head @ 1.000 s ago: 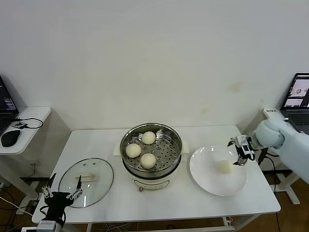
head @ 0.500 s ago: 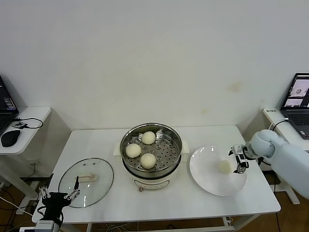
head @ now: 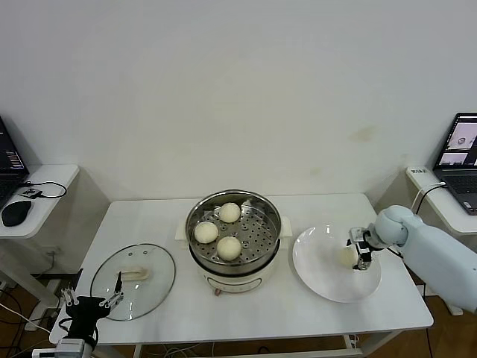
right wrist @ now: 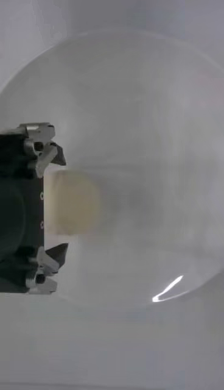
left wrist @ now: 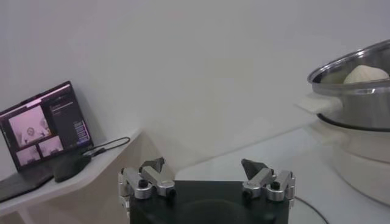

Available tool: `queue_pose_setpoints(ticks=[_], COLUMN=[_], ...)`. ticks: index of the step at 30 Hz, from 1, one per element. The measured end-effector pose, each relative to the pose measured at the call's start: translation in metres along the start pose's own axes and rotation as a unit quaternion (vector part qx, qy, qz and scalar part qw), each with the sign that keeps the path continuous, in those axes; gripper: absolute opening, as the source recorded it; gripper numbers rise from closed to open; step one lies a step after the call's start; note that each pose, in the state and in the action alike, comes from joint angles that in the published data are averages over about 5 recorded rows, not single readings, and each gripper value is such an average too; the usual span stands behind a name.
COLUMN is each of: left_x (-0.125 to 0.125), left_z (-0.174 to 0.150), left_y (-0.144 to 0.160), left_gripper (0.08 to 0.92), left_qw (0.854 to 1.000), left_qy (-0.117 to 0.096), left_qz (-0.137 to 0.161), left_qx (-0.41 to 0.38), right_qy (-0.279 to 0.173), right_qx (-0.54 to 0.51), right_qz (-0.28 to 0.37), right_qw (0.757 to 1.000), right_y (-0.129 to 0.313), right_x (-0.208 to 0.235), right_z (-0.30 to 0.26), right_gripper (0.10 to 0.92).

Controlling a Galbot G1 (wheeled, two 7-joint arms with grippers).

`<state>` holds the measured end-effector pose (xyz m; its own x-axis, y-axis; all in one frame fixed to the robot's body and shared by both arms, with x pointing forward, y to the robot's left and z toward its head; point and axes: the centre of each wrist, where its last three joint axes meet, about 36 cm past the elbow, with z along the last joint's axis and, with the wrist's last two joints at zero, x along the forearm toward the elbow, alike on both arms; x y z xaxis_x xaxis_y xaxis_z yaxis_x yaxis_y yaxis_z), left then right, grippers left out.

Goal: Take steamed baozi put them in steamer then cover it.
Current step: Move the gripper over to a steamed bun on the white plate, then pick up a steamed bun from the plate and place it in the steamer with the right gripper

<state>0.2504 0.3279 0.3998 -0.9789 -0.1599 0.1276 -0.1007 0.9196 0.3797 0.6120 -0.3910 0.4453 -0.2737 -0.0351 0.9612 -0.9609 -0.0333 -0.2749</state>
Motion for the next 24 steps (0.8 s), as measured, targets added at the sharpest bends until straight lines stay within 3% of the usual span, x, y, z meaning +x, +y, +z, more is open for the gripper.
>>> queue_pose_setpoints(ticks=[13, 24], left_x=[0.001, 0.0], left_z=[0.001, -0.002], left_y=[0.001, 0.001], left_gripper=[0.823, 0.823], left_qw=[1.0, 1.0], left_qy=[0.002, -0.004], left_qz=[-0.002, -0.001], left_qx=[0.0, 0.001], right_qy=[0.001, -0.005], right_qx=[-0.003, -0.003], right_qz=[-0.005, 0.008], right_qw=[1.0, 1.0], right_y=[-0.003, -0.018], right_x=[0.004, 0.061], right_z=[-0.002, -0.005], right_gripper=[0.584, 0.589])
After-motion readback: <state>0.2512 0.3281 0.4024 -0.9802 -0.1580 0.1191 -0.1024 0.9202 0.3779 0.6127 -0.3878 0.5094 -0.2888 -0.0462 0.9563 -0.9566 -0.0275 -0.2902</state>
